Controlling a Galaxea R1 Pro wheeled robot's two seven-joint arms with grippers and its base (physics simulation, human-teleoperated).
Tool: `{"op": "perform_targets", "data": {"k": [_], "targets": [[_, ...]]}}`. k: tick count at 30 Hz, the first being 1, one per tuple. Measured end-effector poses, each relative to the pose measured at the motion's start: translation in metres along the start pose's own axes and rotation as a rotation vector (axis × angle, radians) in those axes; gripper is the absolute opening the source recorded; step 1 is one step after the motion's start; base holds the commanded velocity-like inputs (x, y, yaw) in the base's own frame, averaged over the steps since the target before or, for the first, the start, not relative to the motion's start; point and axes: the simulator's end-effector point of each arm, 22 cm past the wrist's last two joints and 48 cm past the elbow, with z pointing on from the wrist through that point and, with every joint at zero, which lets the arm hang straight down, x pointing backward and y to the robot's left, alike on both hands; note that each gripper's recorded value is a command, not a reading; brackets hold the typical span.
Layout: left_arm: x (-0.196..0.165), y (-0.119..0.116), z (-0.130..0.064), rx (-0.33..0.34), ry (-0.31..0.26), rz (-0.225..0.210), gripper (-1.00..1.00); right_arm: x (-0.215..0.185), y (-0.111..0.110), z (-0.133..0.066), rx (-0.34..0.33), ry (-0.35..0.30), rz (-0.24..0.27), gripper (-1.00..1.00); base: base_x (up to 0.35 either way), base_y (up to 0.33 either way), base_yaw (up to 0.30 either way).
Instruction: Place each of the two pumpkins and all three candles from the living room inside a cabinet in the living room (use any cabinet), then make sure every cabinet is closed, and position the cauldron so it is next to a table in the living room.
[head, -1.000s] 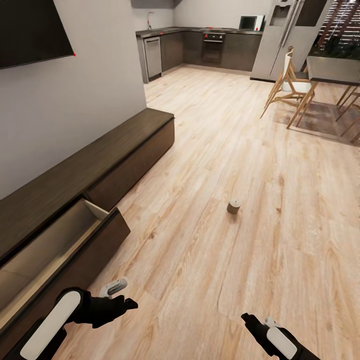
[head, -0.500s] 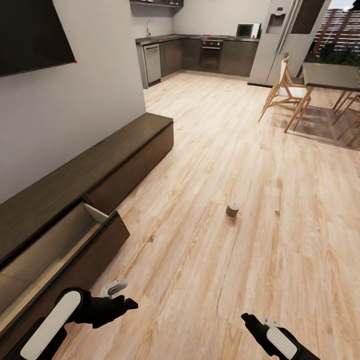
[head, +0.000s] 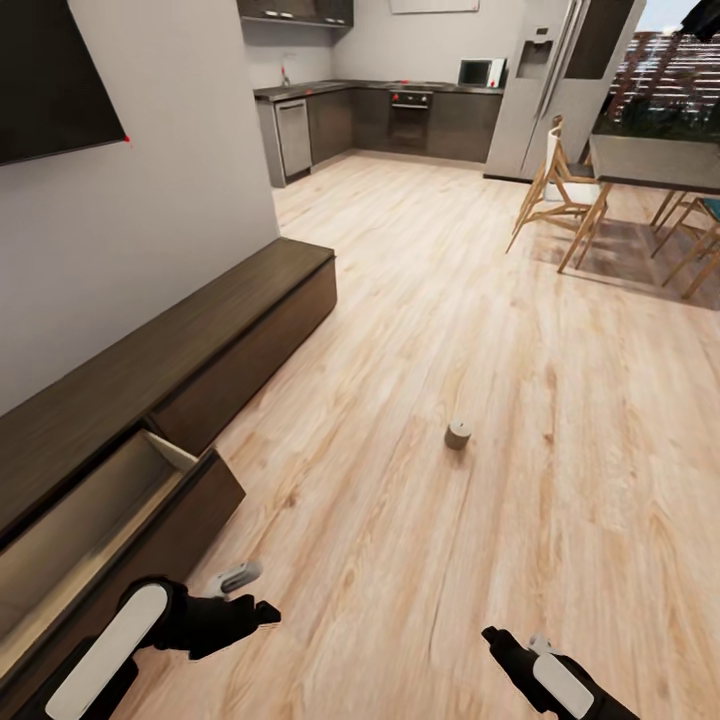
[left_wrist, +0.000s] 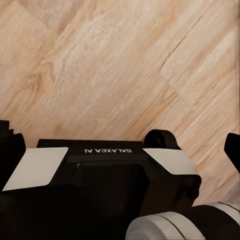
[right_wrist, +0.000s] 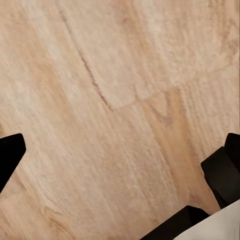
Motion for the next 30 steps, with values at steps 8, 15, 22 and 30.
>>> {"op": "perform_targets", "data": {"k": [8, 15, 22, 30], "targets": [[0.0004, -0.0028, -0.0009, 0.003, -0.001, 0.009, 1.00, -0.0012, 0.0014, -0.0008, -0.005, -0.002, 0.000, 1.00, 0.233, -0.188, -0.115], [-0.0011, -0.0040, -0.0034, 0.004, -0.008, 0.013, 1.00, -0.0035, 0.0041, -0.0026, -0.011, -0.007, 0.000, 1.00, 0.025, -0.024, -0.221], [-0.0026, -0.0055, -0.0061, 0.006, -0.015, 0.016, 1.00, -0.0018, -0.0027, -0.0033, 0.000, -0.004, 0.005, 1.00, 0.001, -0.001, -0.223], [-0.0041, -0.0075, -0.0093, 0.008, -0.023, 0.020, 1.00, -0.0019, 0.0022, -0.0051, -0.030, -0.003, 0.019, 1.00, 0.000, 0.000, -0.220]]}}
